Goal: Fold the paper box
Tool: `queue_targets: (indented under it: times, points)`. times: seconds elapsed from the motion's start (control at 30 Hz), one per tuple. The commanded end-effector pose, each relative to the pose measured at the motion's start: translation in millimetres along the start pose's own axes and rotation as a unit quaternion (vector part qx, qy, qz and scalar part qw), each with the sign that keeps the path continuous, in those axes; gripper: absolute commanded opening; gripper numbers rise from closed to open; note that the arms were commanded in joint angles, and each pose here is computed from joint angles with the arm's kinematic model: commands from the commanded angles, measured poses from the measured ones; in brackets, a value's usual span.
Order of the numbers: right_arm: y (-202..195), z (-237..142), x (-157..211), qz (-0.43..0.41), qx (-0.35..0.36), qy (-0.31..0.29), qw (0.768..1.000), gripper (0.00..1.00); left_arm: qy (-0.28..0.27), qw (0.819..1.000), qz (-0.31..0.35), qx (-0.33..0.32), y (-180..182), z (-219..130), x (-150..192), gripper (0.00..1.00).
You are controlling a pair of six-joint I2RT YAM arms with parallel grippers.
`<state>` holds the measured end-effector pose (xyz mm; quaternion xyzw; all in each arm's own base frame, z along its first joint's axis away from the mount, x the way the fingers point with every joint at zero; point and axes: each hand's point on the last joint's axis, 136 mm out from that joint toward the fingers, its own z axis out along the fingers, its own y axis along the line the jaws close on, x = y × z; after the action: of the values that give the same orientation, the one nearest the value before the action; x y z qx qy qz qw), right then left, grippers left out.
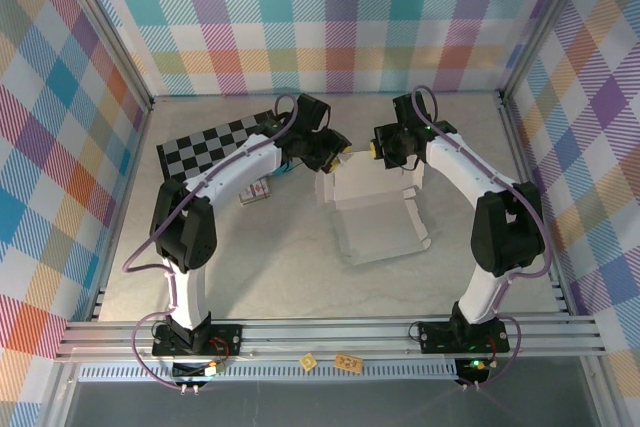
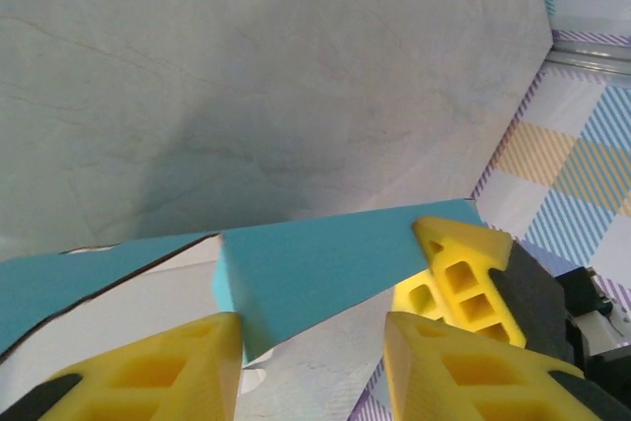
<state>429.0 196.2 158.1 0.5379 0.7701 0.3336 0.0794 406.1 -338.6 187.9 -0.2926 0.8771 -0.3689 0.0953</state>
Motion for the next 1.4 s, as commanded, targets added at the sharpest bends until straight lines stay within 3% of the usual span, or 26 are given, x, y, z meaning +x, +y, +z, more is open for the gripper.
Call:
queue_targets:
  times: [0.0,0.13,0.37,0.47,0.6,0.77,0.9,1.13,1.37]
  points:
    - [6,-12,8,0.000,-0.018,0.009,1.000,0.00,-0.001,0.999,0.007,0.051,-31,-2,1,0.36]
    - [6,-13,6,0.001,-0.020,0.005,1.000,0.00,-0.005,0.997,0.020,0.079,-44,-4,-1,0.34]
    - [12,-19,-9,0.021,-0.026,-0.006,0.999,0.00,-0.040,0.990,0.071,0.117,-55,-46,-9,0.49]
    - [17,-24,-20,0.036,-0.032,-0.012,0.999,0.00,-0.065,0.989,0.077,0.111,-33,-70,-21,0.50]
    - [21,-29,-31,0.058,-0.036,-0.016,0.998,0.00,-0.083,0.994,0.047,0.058,35,-81,-44,0.44]
    - [21,-32,-40,0.093,-0.038,-0.019,0.995,0.00,-0.067,0.995,0.035,0.071,74,-57,-53,0.16]
    - [23,-37,-52,0.136,-0.041,-0.022,0.990,0.00,-0.033,0.995,0.018,0.094,93,-16,-44,0.06]
    - [18,-48,-65,0.218,-0.022,-0.012,0.976,0.00,-0.035,0.991,0.005,0.132,91,30,-33,0.05]
    - [18,-49,-77,0.255,-0.024,-0.010,0.967,0.00,-0.047,0.980,-0.027,0.190,83,49,-34,0.10]
